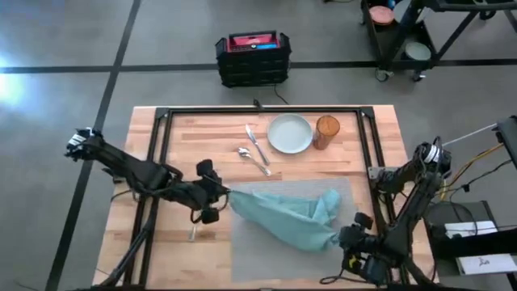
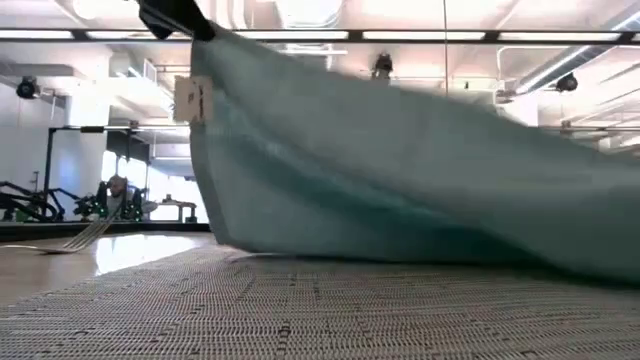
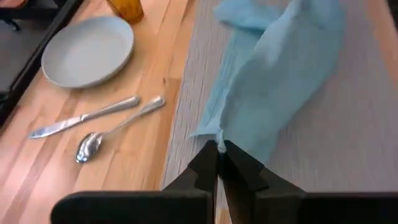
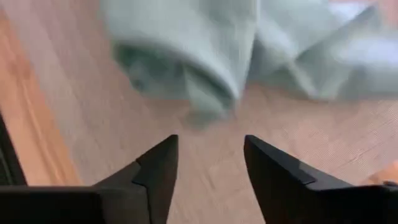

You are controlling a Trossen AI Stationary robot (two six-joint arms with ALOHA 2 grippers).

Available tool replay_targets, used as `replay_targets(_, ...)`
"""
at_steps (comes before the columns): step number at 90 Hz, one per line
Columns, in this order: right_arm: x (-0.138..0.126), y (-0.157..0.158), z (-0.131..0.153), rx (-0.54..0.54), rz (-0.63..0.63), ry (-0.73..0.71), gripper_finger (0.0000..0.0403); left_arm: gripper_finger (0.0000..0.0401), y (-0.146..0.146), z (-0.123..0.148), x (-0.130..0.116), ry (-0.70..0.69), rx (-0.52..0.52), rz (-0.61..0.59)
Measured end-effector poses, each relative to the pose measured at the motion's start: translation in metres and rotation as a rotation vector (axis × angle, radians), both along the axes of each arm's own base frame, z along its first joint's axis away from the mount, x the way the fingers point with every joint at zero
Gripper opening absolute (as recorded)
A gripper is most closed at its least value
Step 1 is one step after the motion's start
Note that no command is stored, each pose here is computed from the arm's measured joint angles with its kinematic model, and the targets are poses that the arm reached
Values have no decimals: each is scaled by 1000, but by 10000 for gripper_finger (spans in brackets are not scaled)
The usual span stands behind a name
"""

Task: Set table place
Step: Fold the blue napkin on the gray placemat

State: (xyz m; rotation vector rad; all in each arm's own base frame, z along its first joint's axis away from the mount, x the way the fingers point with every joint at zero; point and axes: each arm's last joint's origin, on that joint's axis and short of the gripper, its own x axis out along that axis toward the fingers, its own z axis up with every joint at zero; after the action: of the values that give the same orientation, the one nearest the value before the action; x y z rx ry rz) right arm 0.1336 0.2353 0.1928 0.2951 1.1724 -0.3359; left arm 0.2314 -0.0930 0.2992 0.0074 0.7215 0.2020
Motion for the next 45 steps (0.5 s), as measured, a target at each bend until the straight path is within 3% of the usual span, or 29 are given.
replay_targets(13, -11, 1, -11, 37, -48, 19, 185, 0, -4, -12, 9, 50, 34, -13)
replay_targets(23, -10, 1, -12, 36, -87, -52, 184, 0, -6, -18, 14, 69, 43, -15)
replay_targets(45, -11, -10, -43, -97, -39, -77, 183, 0, -8, -20, 17, 68, 46, -33)
